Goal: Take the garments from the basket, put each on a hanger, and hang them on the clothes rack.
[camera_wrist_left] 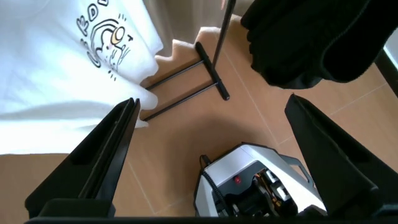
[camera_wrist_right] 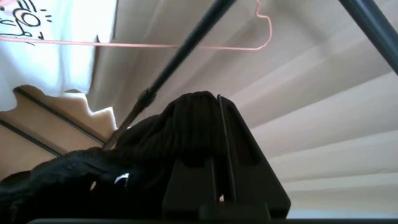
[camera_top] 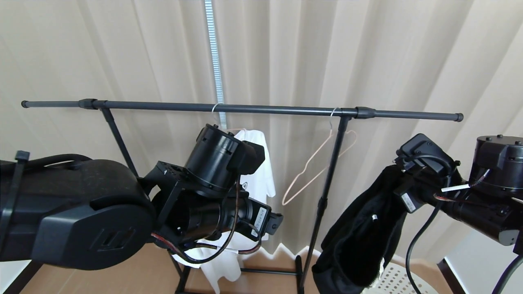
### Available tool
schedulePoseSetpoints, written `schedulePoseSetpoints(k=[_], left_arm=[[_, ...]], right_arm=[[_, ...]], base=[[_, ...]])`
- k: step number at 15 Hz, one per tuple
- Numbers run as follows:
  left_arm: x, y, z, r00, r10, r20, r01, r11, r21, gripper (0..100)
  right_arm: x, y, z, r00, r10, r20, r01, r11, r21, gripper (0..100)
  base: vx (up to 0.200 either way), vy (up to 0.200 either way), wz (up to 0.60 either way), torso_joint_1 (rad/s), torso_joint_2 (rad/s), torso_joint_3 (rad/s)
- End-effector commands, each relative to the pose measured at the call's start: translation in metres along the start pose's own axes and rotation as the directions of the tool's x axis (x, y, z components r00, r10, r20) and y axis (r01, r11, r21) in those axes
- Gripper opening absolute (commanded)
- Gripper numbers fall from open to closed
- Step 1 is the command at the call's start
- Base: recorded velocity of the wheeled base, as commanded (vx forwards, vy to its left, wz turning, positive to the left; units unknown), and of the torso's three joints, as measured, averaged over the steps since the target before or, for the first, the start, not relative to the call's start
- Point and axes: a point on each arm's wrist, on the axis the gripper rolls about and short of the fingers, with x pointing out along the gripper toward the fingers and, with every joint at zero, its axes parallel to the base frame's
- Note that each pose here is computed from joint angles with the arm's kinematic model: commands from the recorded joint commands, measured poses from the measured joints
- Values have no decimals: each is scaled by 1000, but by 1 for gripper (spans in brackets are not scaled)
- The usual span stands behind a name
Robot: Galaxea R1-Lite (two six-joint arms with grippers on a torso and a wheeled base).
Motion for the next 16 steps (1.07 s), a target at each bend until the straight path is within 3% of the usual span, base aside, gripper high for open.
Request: schedulePoseSetpoints(k=[1, 7, 9, 16], left_arm=[[2, 0, -1, 1000, -3, 16, 3, 1000, -3, 100], [8, 0, 4, 999, -1, 46, -3, 997, 75, 100], [25, 7, 11, 998, 19, 67, -26, 994, 106, 100], [91, 21, 44, 993, 29, 113, -43, 991, 125, 100]], right_arm=[[1, 0, 0, 1000, 0, -2, 0, 1000, -1, 0], [1, -1, 0, 1000, -2, -1, 2, 1000, 0, 0], [1, 0, 0, 1000, 0, 0, 0, 1000, 0, 0], [13, 0, -7, 999, -3, -39, 3, 1000, 1, 0]], base=[[0, 0, 0, 0, 0, 0], [0, 0, 0, 0, 0, 0], [0, 0, 0, 0, 0, 0], [0, 0, 0, 0, 0, 0]])
